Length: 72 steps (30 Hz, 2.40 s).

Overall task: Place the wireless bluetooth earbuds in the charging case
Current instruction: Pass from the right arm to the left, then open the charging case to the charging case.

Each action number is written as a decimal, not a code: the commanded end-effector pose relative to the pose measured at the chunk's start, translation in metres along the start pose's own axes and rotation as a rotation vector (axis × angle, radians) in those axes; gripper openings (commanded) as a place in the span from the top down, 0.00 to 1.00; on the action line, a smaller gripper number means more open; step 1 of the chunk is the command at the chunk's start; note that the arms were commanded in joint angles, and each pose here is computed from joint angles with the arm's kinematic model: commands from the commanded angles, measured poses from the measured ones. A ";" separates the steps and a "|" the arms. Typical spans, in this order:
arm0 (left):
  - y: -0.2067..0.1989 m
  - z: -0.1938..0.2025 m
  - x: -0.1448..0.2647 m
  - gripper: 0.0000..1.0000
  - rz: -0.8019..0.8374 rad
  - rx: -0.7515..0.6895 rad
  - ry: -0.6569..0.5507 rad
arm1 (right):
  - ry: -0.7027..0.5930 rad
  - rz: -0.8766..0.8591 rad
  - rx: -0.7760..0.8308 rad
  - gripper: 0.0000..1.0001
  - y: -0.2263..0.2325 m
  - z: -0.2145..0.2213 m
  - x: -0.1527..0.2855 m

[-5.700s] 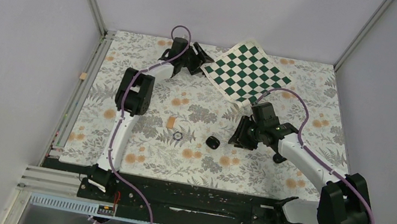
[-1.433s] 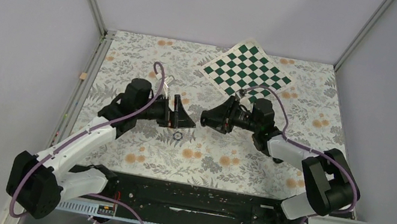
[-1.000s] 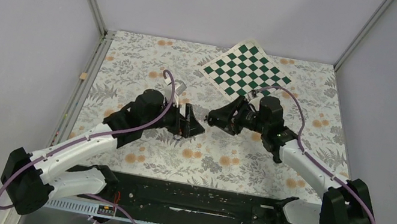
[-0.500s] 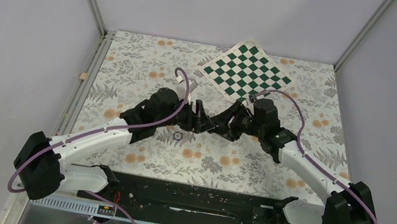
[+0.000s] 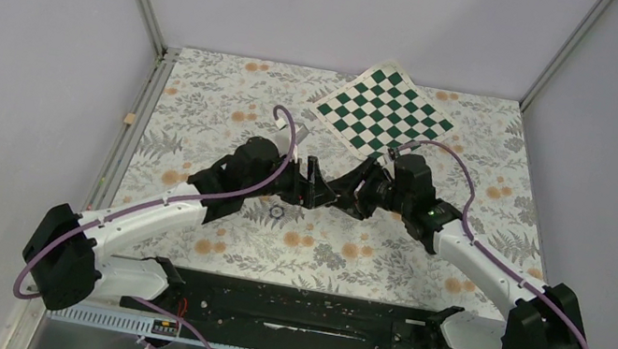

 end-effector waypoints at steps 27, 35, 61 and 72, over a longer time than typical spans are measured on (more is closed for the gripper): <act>-0.010 -0.036 0.008 0.87 -0.032 -0.060 -0.198 | 0.024 -0.160 -0.030 0.64 0.038 0.012 0.011; -0.011 -0.031 0.016 1.00 -0.029 -0.004 -0.160 | -0.017 -0.217 -0.001 0.19 0.051 0.007 0.024; -0.048 -0.088 0.083 1.00 0.454 0.262 -0.380 | -0.008 -0.544 0.332 0.19 0.101 0.036 0.065; -0.051 -0.090 0.085 1.00 0.471 0.255 -0.385 | 0.050 -0.560 0.327 0.19 0.112 0.047 0.057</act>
Point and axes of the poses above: each gripper's point midway between its finger pads, its own x axis back along the fingers, its own y axis along the line the jaws close on, z = x × y, the point moved 1 cm from there along x, back along the fingers, and after that the axes turned 14 degrees about -x, right-handed, at the moved point
